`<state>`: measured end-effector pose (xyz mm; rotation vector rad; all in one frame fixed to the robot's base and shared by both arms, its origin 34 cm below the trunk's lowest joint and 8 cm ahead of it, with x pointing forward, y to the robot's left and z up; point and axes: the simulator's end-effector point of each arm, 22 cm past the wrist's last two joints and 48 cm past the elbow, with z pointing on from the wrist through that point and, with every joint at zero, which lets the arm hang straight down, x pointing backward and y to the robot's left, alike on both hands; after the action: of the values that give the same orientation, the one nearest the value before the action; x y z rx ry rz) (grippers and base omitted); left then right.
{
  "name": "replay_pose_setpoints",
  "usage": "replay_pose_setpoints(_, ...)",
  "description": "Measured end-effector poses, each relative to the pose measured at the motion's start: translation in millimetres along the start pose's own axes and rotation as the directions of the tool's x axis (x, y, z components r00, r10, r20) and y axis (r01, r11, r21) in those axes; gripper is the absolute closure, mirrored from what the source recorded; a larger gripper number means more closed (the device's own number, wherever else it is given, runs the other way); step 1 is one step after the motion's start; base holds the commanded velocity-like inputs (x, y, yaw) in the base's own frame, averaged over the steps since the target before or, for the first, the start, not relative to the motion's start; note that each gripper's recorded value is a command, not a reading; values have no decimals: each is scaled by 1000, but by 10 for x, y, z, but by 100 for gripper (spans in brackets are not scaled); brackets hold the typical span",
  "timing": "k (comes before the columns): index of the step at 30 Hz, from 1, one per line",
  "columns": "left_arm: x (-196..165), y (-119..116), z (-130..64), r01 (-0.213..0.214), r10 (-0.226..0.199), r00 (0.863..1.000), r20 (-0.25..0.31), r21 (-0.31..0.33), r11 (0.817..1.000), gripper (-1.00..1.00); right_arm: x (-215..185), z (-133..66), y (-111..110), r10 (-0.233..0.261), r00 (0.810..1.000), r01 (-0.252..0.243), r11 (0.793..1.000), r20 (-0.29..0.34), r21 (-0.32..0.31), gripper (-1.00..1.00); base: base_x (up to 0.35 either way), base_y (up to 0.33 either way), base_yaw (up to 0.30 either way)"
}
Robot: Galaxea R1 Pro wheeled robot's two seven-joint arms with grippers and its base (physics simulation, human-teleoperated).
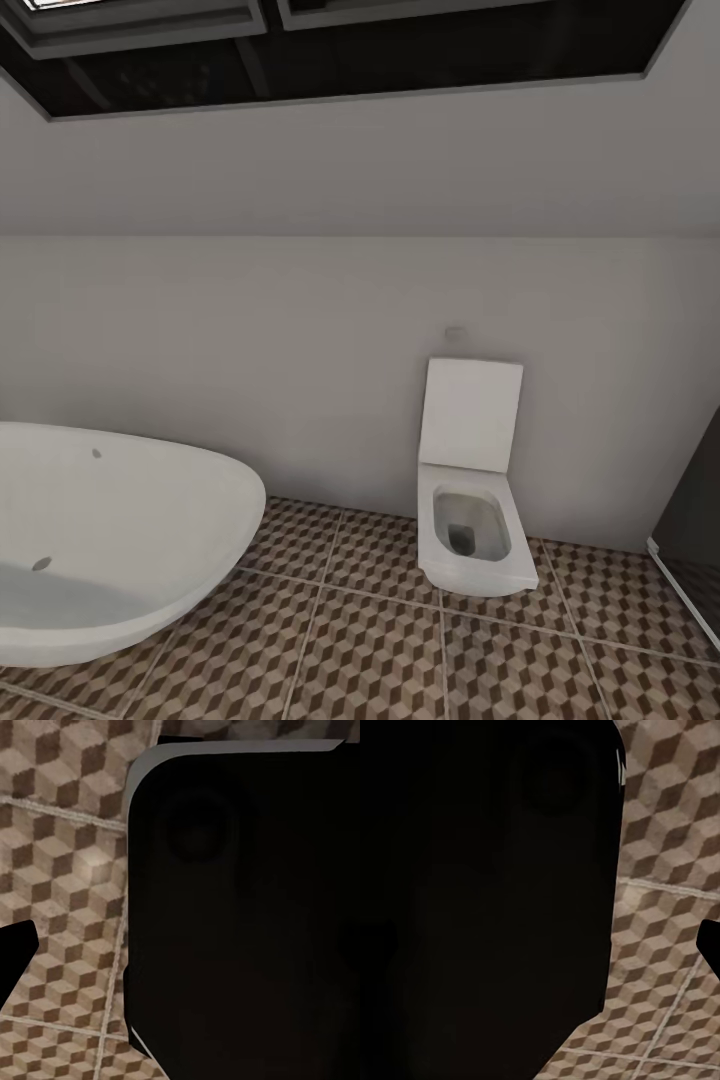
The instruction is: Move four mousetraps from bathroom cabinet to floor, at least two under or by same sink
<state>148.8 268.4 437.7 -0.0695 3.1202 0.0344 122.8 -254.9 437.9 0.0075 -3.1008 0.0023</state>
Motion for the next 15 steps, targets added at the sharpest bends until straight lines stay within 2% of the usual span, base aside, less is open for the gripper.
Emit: replay_pose_setpoints(15, -2, -10, 0, 1, -1, 1000, 1, 1, 1000, -100, 0, 0, 2, -2, 1000, 2, 1000, 0, -1, -100, 0, 0, 3)
